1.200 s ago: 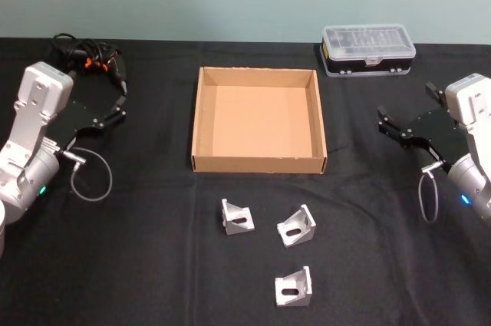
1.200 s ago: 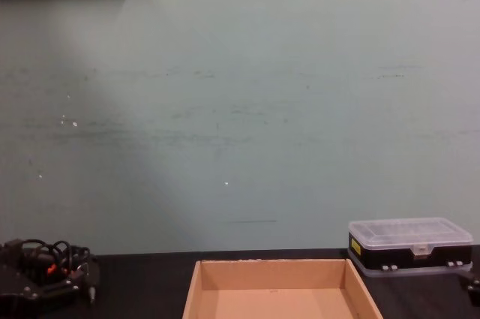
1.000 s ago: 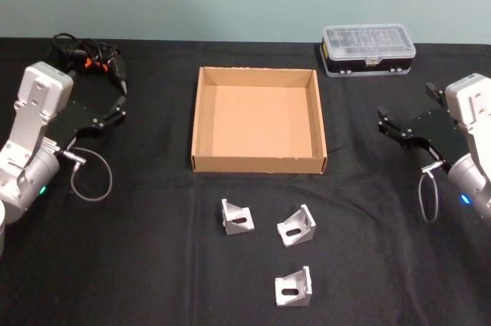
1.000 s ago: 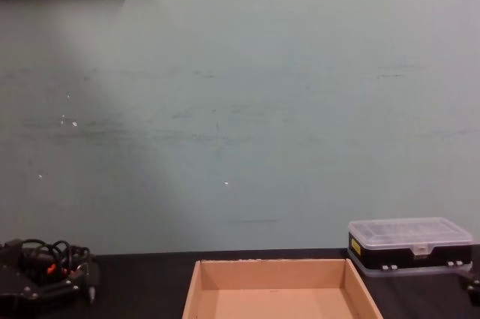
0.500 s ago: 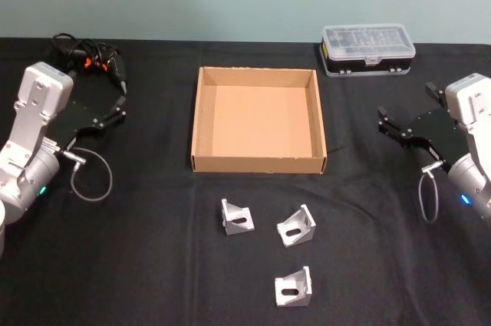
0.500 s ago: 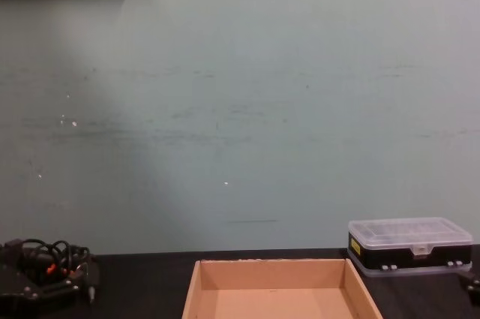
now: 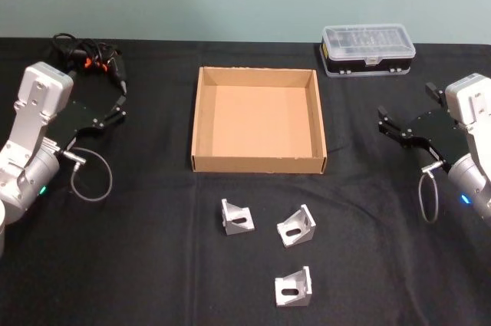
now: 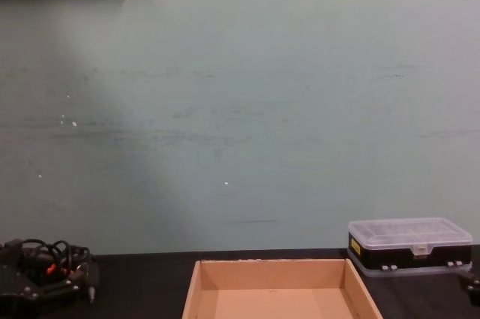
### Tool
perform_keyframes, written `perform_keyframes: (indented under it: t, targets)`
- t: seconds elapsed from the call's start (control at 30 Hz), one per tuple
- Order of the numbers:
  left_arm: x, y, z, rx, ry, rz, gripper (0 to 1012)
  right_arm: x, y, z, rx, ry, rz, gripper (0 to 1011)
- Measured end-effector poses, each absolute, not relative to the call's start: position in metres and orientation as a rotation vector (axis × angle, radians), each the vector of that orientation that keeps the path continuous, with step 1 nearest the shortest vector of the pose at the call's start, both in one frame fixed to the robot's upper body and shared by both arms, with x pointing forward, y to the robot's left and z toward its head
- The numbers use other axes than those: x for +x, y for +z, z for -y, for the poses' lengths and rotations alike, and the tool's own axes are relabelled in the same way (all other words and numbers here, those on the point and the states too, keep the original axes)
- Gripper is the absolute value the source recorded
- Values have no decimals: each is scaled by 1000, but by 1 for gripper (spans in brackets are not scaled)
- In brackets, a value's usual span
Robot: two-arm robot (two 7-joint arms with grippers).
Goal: Use one hand to pick up the angle iron from the table and place it into the box.
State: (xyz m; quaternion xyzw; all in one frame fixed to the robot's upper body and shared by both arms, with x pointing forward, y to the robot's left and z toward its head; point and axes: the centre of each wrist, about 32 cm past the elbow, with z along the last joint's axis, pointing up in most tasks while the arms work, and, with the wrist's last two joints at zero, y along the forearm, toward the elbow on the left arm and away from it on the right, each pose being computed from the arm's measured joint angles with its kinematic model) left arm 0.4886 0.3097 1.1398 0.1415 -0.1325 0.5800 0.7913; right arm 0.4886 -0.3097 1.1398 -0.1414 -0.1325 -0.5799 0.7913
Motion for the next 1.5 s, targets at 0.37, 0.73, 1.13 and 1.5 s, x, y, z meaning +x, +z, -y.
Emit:
perform_keyframes:
  t: [0.37, 0.73, 1.13, 1.5]
  targets:
    - [489, 1140, -310, 304, 1248, 285, 1000, 489, 1140, 310, -304, -1248, 285, 1003]
    - [489, 1140, -310, 304, 1248, 285, 1000, 489, 1140, 310, -304, -1248, 285, 1003]
    - [489, 1140, -310, 304, 1248, 285, 1000, 488, 1141, 314, -299, -1222, 289, 1002]
    - [489, 1140, -310, 304, 1248, 285, 1000, 480, 1169, 327, -264, -1109, 315, 1003]
